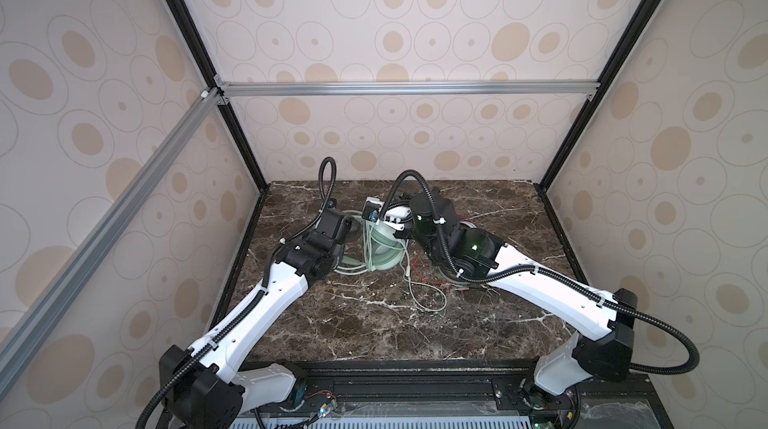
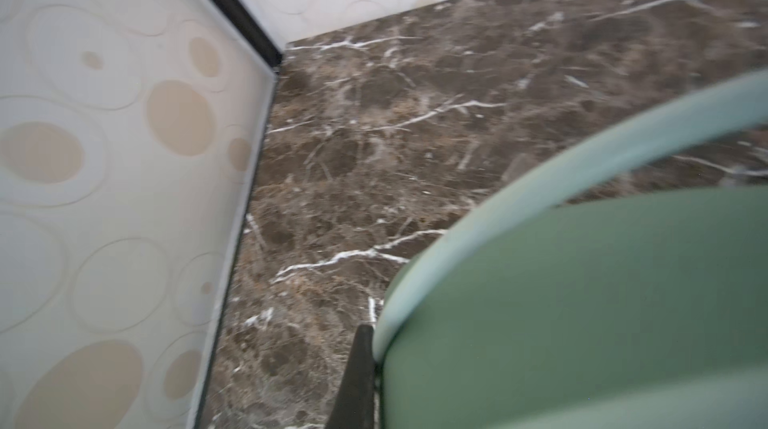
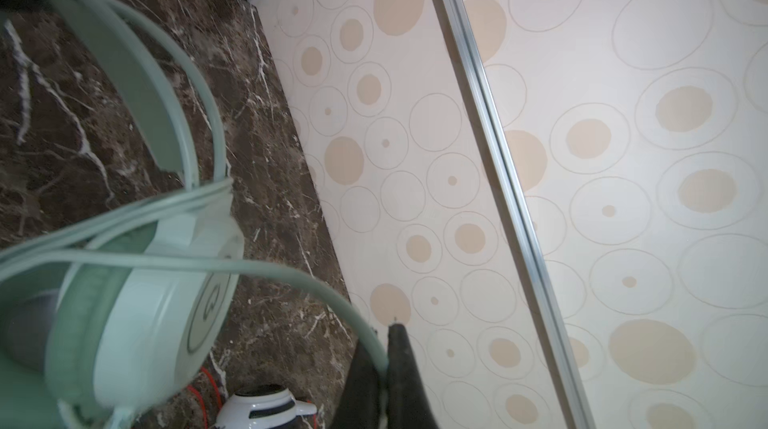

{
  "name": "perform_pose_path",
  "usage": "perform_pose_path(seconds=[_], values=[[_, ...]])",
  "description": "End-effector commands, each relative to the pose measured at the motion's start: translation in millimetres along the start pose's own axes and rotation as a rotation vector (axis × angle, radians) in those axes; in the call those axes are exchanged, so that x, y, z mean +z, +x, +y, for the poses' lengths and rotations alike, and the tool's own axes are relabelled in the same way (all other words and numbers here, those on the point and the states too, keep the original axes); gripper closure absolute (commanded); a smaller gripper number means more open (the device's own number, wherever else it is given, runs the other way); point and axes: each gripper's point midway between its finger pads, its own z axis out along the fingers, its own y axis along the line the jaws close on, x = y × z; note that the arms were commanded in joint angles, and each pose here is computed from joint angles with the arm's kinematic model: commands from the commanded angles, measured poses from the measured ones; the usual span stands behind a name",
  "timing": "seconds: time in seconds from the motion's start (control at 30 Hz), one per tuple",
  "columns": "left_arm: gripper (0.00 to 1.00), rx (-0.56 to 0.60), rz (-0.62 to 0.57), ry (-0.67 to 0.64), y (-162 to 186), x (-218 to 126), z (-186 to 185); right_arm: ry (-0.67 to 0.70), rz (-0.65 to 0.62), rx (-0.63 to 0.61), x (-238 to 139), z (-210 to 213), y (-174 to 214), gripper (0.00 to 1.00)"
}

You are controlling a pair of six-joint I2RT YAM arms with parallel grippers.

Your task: Wrap the headphones

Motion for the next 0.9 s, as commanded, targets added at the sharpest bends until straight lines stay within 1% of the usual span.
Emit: perform_pose_path(seconds=[0.0,0.13,0.2,0.4,0.53,0.63,0.7,0.73,0.77,0.8,0.87], values=[[1.00,-0.010,-0.153,0.297,-35.5,-28.4,-42.8,-0.105,-0.112,0.145,3.9,-1.8,-8.3,1.00],[1.00,0.014,-0.162,0.368,-32.3,-36.0,-54.2,-0.205,-0.132,0.228,17.9,2.1,-0.5,1.00],[1.00,0.020,-0.167,0.386,-31.9,-39.0,-57.4,-0.226,-0.124,0.265,25.9,0.5,3.7,1.00],[1.00,0.019,-0.193,0.412,-37.1,-51.2,-55.9,-0.249,-0.099,0.482,55.4,-13.4,33.4,1.00],[1.00,0.010,-0.209,0.458,-40.5,-62.0,-58.9,-0.338,-0.103,0.594,70.6,-3.6,47.3,0.99],[1.00,-0.007,-0.214,0.492,-45.5,-72.0,-59.9,-0.457,-0.122,0.686,79.4,12.4,53.1,0.91],[1.00,-0.031,-0.215,0.495,-50.9,-78.3,-57.2,-0.563,-0.152,0.783,83.6,22.7,56.6,0.81],[1.00,-0.051,-0.215,0.481,-54.7,-80.2,-53.3,-0.616,-0.170,0.849,86.4,26.3,59.6,0.70],[1.00,-0.077,-0.211,0.460,-57.6,-81.3,-48.3,-0.650,-0.180,0.922,89.5,27.4,65.1,0.56],[1.00,-0.098,-0.209,0.437,-60.0,-81.6,-43.3,-0.672,-0.183,0.999,93.0,27.7,72.1,0.49],[1.00,-0.138,-0.201,0.391,-64.6,-81.6,-34.4,-0.710,-0.240,1.173,95.7,22.4,88.0,0.43]])
